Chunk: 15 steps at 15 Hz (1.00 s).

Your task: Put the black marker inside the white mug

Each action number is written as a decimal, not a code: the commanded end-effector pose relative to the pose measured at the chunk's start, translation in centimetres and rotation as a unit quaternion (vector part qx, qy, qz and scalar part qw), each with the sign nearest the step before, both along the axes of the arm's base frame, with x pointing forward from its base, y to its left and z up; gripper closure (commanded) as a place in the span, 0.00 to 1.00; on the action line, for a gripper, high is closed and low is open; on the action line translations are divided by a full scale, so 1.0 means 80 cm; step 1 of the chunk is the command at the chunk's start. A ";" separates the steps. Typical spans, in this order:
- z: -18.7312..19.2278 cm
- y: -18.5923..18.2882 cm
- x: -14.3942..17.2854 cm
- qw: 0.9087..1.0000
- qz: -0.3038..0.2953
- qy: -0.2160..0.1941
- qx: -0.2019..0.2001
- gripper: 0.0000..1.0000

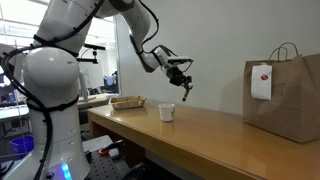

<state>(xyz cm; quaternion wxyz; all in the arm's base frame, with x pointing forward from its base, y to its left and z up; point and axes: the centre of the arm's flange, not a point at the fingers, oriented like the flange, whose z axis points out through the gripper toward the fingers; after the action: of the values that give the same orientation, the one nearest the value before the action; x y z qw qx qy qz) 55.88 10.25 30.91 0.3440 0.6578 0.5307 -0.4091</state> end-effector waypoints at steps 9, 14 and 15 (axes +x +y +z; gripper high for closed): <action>0.002 0.132 -0.051 0.984 0.162 0.071 -0.035 0.95; -0.016 0.136 -0.064 0.987 0.138 0.076 -0.005 0.95; -0.018 0.134 -0.064 0.989 0.127 0.079 0.011 0.95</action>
<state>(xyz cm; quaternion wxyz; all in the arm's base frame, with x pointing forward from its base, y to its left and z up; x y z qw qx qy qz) 51.32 21.37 29.34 0.3692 0.5254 0.6459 -0.4129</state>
